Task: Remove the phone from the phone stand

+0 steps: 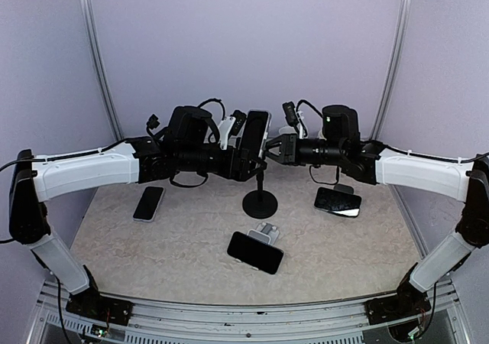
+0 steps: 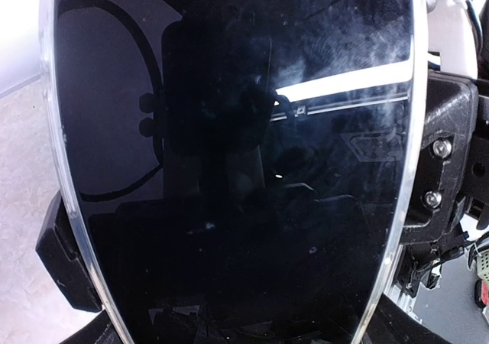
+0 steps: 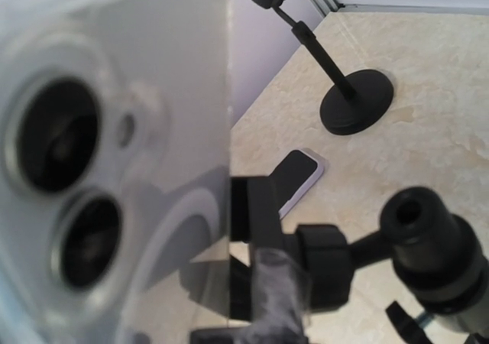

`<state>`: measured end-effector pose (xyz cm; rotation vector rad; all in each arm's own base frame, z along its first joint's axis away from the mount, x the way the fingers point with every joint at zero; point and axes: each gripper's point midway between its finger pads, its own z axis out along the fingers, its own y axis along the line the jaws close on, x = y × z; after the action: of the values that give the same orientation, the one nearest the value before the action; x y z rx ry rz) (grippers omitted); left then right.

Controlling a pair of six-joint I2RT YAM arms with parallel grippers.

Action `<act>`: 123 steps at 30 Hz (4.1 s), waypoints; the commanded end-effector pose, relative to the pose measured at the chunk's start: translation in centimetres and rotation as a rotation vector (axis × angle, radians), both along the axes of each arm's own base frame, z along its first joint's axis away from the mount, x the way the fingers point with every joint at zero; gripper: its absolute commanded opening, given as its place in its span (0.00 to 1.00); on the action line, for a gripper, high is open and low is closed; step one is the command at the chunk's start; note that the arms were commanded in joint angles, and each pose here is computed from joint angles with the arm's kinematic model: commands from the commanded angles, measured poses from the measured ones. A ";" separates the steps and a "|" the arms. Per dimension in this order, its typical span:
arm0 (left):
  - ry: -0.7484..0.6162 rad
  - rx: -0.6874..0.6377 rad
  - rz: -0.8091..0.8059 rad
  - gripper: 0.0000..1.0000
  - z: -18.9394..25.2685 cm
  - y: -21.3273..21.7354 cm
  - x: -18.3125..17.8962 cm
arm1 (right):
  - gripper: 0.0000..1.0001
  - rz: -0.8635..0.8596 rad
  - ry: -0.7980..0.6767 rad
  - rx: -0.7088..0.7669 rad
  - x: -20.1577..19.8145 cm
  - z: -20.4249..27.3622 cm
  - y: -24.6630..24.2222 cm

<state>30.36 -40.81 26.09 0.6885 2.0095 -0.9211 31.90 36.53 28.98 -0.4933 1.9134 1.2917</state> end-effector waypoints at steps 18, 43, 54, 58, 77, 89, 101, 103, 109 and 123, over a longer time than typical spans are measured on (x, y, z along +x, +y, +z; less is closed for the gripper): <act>-0.188 -0.207 -0.001 0.44 9.5 2.9 -4.0 | 0.00 0.008 -0.125 0.057 2.0 2.0 -1.0; -0.118 -0.134 0.477 0.43 2.6 17.7 -1.6 | 0.00 0.163 -0.219 0.240 10.2 7.7 7.8; -0.115 -0.119 0.528 0.43 1.7 19.6 -1.7 | 0.00 0.166 -0.231 0.248 14.3 6.8 10.9; -0.114 -0.115 0.528 0.43 1.4 19.7 -1.8 | 0.00 0.165 -0.234 0.236 15.3 5.9 11.8; -0.111 -0.066 0.562 0.43 0.9 21.2 -1.0 | 0.44 0.114 -0.171 0.212 17.3 2.8 12.5; -0.085 -0.028 0.560 0.43 -0.1 21.1 -0.9 | 0.60 0.113 -0.191 0.205 16.6 3.8 12.0; 0.002 0.033 0.554 0.44 -2.7 19.9 -1.2 | 0.95 0.120 -0.246 0.159 13.5 5.0 9.4; 0.018 0.056 0.558 0.44 -3.2 19.6 -1.1 | 1.00 0.115 -0.258 0.144 12.9 5.0 8.8; 0.075 0.109 0.554 0.44 -4.8 18.6 -0.6 | 1.00 0.090 -0.275 0.093 10.8 4.5 6.3; 0.219 0.336 0.542 0.48 -12.8 15.5 1.7 | 1.00 0.021 -0.271 -0.002 4.4 1.1 -0.3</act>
<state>30.50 -24.11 12.60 0.2070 2.4317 -0.3542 37.41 37.90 29.18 -0.6639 1.7349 1.2139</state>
